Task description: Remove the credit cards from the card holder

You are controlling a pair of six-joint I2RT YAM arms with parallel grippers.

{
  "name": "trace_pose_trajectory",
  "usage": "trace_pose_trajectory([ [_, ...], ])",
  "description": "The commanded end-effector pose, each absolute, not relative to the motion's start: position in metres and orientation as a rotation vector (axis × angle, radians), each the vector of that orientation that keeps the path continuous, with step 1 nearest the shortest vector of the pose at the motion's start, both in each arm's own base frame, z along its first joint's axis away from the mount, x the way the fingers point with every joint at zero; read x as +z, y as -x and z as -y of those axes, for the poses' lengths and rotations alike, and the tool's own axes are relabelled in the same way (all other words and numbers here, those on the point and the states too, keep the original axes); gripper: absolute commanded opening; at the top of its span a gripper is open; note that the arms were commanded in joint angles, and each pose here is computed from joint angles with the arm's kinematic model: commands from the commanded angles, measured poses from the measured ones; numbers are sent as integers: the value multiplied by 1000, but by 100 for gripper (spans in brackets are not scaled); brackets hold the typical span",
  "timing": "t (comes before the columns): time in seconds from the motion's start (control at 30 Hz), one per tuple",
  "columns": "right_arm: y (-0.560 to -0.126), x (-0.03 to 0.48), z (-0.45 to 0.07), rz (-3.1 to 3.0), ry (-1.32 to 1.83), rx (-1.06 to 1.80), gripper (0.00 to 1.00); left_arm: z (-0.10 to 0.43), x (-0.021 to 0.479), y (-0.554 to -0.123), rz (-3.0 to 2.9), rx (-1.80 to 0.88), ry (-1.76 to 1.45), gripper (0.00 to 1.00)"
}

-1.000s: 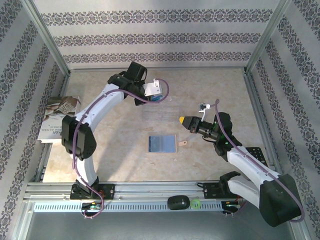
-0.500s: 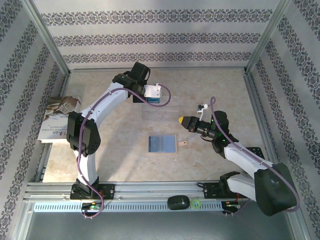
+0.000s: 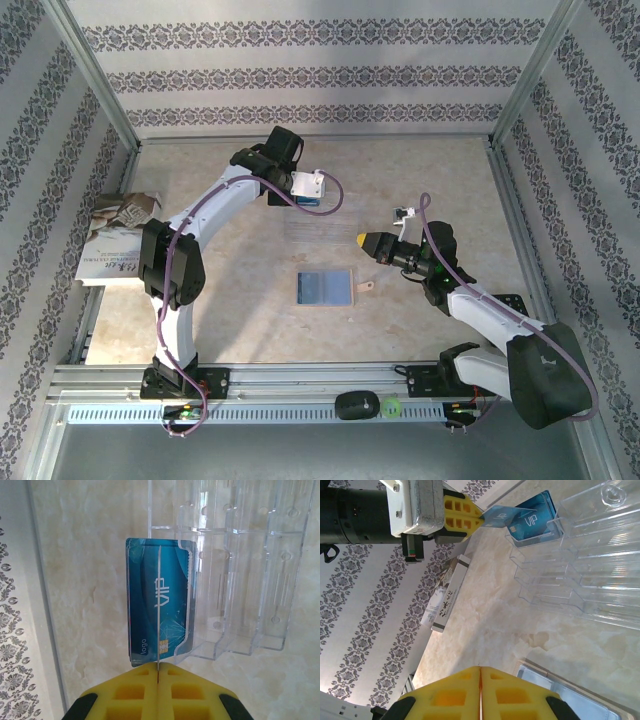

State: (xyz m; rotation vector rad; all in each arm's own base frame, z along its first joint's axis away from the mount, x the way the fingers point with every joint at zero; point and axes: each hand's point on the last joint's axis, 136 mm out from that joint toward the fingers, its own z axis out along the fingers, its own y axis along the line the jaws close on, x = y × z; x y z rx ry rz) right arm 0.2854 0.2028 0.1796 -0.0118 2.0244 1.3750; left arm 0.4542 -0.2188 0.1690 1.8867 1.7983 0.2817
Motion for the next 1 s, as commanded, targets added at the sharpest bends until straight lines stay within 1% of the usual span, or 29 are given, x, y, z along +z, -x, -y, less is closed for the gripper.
trace_pose_trajectory([
  [0.0, -289, 194, -203, -1973, 40, 1393, 9, 227, 164, -458, -1747, 316, -1917, 0],
  [0.63, -289, 190, -200, -1979, 34, 1390, 9, 229, 140, -453, -1756, 327, -1952, 0],
  [0.8, -290, 190, -199, -1978, 32, 1388, 9, 229, 138, -458, -1744, 368, -1939, 0],
  [0.87, -290, 189, -199, -1979, 31, 1390, 9, 229, 140, -460, -1734, 384, -1925, 10],
  [0.9, -290, 189, -199, -1980, 32, 1389, 9, 229, 142, -462, -1730, 397, -1911, 14],
  [0.97, -290, 188, -199, -1981, 31, 1390, 9, 228, 145, -469, -1717, 438, -1880, 18],
])
